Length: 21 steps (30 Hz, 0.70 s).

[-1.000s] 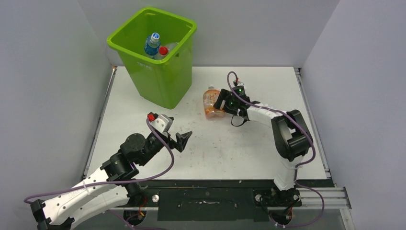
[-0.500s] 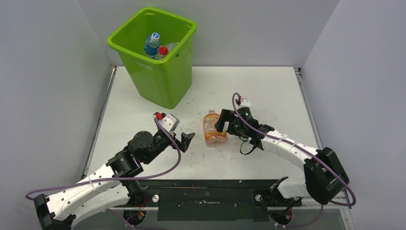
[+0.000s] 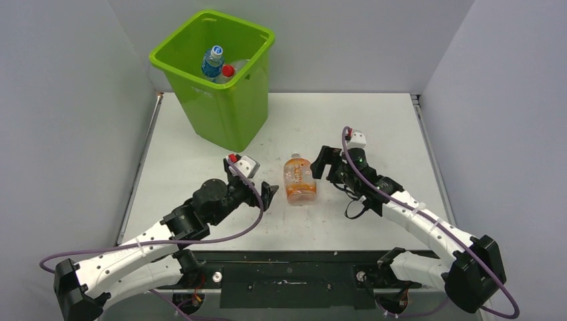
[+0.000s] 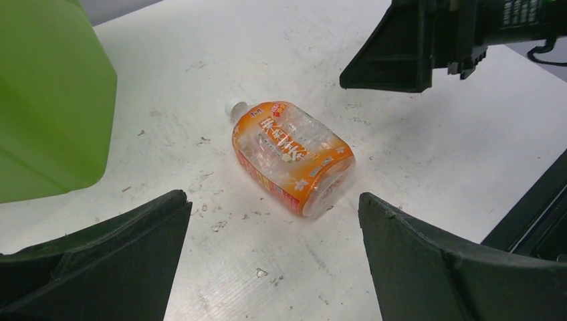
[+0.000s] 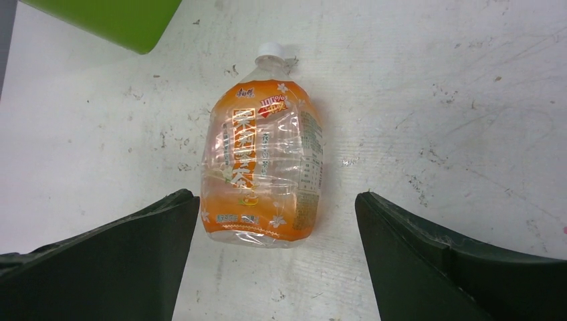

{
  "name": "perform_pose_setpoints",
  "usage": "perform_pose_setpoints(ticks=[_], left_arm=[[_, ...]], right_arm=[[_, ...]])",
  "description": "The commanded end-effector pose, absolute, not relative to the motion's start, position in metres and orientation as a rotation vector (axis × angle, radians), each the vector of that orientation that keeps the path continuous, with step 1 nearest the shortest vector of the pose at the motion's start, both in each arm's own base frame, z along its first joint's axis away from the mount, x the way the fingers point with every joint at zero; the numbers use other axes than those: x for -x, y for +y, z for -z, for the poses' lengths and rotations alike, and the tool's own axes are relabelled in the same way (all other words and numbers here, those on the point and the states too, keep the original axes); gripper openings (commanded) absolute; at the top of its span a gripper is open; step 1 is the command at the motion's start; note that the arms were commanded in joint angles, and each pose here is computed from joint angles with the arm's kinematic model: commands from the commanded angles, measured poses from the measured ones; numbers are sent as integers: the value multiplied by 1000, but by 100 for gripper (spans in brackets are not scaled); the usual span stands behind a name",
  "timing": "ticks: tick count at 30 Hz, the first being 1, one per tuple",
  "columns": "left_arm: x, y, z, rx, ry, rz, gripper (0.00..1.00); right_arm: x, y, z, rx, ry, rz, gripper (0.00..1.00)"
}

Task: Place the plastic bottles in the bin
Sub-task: Move the plastic bottle to the center of the board.

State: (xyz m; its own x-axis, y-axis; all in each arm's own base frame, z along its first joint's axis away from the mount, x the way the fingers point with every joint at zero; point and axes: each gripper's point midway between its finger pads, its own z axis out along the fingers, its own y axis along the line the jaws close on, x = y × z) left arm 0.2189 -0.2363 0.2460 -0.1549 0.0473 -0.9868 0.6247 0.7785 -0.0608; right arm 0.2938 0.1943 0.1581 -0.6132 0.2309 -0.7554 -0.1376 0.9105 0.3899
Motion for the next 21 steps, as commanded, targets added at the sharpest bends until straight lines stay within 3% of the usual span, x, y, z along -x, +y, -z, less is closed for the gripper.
perform_pose_setpoints(ticks=[1,8,21], left_arm=[[-224,-246,-267,-436,1653,621,96],[-233,-257,-246,-224,1736,729,96],[-269,-252,-228,58,1823,696,96]], right_arm=[[-300,181,-189,-109,2060,-485,90],[-303,174,-185,-166,2018,-518,90],[-307,167,-177,-298,1960,-612,90]])
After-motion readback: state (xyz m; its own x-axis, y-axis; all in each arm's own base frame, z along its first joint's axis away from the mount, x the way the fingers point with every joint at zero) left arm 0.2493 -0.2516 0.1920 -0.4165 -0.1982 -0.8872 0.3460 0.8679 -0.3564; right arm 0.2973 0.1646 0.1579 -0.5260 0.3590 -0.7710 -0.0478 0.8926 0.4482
